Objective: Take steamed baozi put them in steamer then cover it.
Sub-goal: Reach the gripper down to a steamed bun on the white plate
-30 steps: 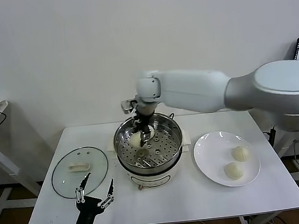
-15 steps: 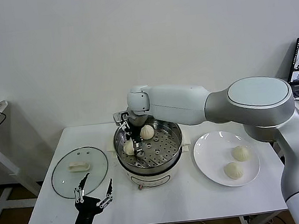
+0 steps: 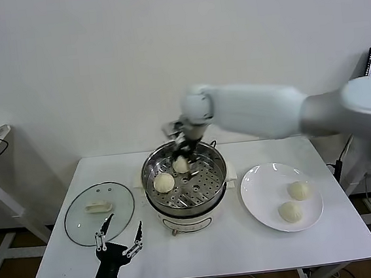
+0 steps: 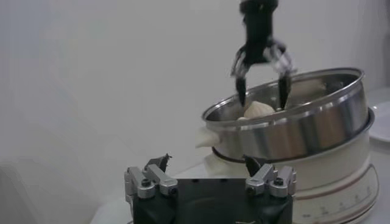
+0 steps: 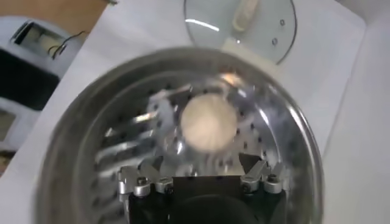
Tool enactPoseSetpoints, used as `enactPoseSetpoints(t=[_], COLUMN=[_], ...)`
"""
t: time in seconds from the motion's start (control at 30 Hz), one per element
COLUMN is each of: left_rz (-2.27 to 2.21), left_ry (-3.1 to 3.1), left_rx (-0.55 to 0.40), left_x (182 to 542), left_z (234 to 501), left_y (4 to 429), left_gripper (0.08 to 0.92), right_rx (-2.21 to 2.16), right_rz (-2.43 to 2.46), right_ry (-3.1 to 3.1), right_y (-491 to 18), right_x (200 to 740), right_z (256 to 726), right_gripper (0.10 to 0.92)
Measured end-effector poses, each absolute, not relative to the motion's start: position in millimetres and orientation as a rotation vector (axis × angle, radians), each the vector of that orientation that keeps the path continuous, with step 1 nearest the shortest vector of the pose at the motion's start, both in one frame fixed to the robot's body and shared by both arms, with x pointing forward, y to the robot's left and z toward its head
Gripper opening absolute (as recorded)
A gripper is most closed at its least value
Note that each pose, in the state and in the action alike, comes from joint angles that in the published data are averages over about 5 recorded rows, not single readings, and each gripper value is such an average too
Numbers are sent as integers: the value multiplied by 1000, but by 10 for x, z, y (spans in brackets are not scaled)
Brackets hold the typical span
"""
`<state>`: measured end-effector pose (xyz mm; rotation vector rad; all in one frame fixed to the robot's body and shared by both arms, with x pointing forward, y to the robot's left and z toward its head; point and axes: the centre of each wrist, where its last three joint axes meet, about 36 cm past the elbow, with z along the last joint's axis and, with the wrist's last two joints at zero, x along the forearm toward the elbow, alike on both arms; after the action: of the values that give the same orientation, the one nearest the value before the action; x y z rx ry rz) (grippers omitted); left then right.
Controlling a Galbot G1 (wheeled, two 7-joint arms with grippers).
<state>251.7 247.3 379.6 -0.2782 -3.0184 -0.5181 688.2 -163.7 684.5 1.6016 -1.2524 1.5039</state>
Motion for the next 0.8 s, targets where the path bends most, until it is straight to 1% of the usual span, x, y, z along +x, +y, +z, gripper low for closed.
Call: enactPoseSetpoints(t=[0.13,0.23,0.33,0.53,0.8], left_rz=[-524,-528,-530,-534,-534], left_ry=[-3013,-3011,-3008,-2998,-2990], left_rx=[-279,-275,-270,-261,-252], left_x=[2507,2499,2487,2462,2440], left_z=[3786,3781,3781,3765,3750], left_y=[2488,2499,2509,2526,2535], left_gripper=[823,823,823,823,823], right_rx=[1542,1503,1476,1439,1396], right_rz=[1452,1401,1352,1274,1218], right_ry=[-1280,-1288,-1285,-1268,-1254], right_y=[-2343,-2809,-3165,-3589,-3846], right_x=[6879,6824,6733,6544,6344], right_z=[6772,6552,6282,5719,5111], right_gripper=[823,823,823,823,823])
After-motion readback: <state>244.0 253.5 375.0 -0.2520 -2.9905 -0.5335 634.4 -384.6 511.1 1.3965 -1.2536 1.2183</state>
